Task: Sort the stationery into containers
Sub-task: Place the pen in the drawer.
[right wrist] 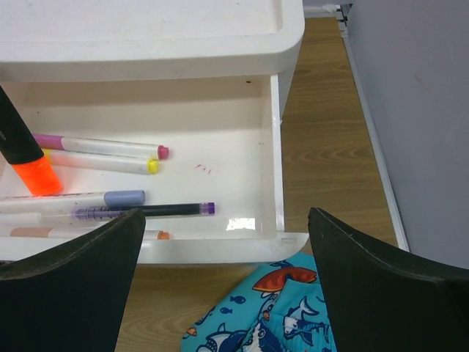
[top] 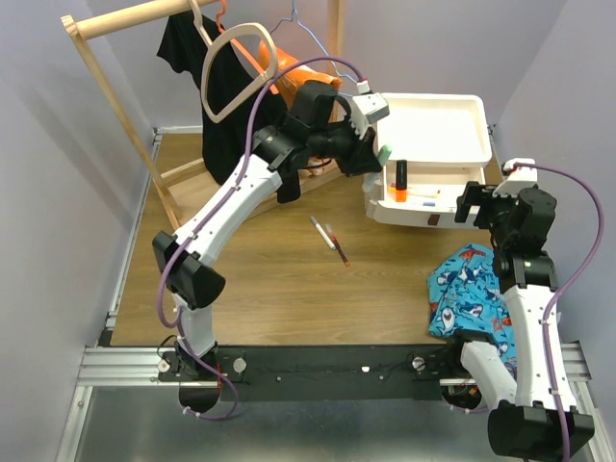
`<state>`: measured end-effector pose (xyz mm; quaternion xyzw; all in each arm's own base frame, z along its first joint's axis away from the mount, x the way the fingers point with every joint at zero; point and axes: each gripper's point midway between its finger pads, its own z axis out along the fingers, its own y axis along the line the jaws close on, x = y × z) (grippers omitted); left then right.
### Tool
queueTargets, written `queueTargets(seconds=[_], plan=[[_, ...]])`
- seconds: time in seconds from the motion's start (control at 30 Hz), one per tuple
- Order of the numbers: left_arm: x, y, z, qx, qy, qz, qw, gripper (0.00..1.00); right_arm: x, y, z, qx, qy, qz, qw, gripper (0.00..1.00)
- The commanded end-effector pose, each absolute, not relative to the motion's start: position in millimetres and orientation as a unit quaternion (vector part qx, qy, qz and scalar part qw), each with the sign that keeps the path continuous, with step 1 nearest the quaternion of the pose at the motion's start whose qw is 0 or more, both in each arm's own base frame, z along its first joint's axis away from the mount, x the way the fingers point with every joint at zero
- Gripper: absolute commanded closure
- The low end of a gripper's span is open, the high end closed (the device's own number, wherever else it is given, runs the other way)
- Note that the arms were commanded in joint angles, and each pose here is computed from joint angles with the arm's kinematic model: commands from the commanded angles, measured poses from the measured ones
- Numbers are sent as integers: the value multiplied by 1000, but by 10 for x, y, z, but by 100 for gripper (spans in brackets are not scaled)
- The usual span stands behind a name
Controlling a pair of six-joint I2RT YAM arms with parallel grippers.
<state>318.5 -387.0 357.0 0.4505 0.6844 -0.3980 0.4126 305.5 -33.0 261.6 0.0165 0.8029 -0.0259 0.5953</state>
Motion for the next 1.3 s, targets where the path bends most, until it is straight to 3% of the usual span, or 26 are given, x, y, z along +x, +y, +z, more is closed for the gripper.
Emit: queueTargets(seconds=[0.0,0.17,0.43,1.27], plan=[[3687,-4208,3671,452,648,-376,484,100,2995,-388,2710,21,794,-41,606,0],[4031,-4415,3731,449,621,-345,543,100,2971,-389,2715,23,794,-40,606,0],[4314,-4635,3592,435,615,-333,566,100,2956,-386,2702,24,796,-39,604,0],[3740,-5290,2998,467,617,-418,476,98,2902,-415,2590,31,801,-41,597,0]])
